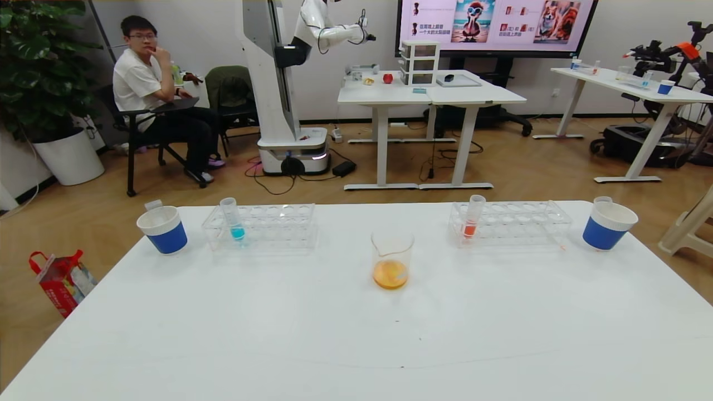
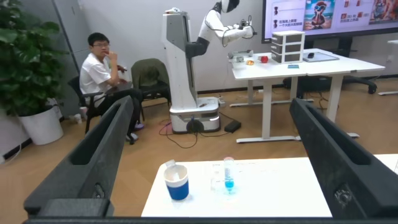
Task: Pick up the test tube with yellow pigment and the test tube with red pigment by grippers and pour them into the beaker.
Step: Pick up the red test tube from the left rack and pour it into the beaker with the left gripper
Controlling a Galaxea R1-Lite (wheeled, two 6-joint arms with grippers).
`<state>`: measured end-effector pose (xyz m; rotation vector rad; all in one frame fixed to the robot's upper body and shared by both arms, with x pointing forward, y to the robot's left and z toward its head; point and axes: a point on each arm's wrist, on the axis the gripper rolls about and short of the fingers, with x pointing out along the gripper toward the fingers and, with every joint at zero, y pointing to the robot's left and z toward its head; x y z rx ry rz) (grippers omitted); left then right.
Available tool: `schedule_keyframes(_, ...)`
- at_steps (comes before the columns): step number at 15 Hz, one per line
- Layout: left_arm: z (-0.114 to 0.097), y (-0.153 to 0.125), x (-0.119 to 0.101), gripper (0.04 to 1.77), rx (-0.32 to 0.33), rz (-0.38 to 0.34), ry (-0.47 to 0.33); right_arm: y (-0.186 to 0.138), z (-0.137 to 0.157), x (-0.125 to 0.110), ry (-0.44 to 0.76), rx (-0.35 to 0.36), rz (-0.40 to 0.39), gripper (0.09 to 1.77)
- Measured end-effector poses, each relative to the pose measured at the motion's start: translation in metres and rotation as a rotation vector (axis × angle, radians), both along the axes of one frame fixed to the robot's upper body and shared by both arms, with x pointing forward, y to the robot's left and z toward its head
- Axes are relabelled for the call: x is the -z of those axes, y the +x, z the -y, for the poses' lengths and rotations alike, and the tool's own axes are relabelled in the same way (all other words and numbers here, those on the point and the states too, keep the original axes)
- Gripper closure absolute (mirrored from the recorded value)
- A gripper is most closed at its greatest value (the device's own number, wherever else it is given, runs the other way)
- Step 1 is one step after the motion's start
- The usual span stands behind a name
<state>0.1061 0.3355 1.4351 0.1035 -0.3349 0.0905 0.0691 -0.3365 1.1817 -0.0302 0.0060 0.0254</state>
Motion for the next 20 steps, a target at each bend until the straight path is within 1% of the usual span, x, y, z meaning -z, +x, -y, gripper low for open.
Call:
schedule_keyframes(2,-0.002,-0.035,0.016,0.06,-0.012,0.007,-0.004,0.0,0.0,0.0,0.0,0.0,0.0,0.12)
schedule_keyframes(4,-0.004,-0.065,0.039,0.06,-0.021,0.022,-0.009,0.0,0.0,0.0,0.0,0.0,0.0,0.12)
schedule_keyframes(6,-0.003,-0.082,0.065,0.06,-0.032,0.039,-0.015,0.0,0.0,0.0,0.0,0.0,0.0,0.12)
schedule_keyframes(7,-0.002,-0.088,0.079,0.06,-0.022,0.047,-0.008,0.0,0.0,0.0,0.0,0.0,0.0,0.12)
schedule_keyframes(9,0.0,-0.094,0.11,0.06,0.026,0.049,0.019,0.0,0.0,0.0,0.0,0.0,0.0,0.12)
schedule_keyframes(12,0.001,-0.076,0.158,0.06,0.056,-0.008,0.018,0.0,0.0,0.0,0.0,0.0,-0.001,0.12)
schedule_keyframes(13,0.001,-0.066,0.176,0.06,0.061,-0.043,0.012,0.0,0.0,0.0,0.0,0.0,0.0,0.12)
schedule_keyframes(15,0.002,-0.048,0.214,0.06,0.07,-0.145,0.002,0.0,0.0,0.0,0.0,0.0,0.0,0.12)
schedule_keyframes(16,0.002,-0.042,0.232,0.06,0.076,-0.229,-0.013,0.0,0.0,0.0,0.0,0.0,0.0,0.12)
schedule_keyframes(17,0.002,-0.039,0.246,0.06,0.083,-0.314,-0.029,0.0,0.0,0.0,0.0,0.0,0.0,0.12)
schedule_keyframes(18,0.002,-0.038,0.25,0.06,0.086,-0.335,-0.036,0.0,0.0,0.0,0.0,0.0,0.0,0.12)
schedule_keyframes(20,0.002,-0.037,0.252,0.06,0.088,-0.335,-0.035,0.0,0.0,0.0,0.0,0.0,0.0,0.12)
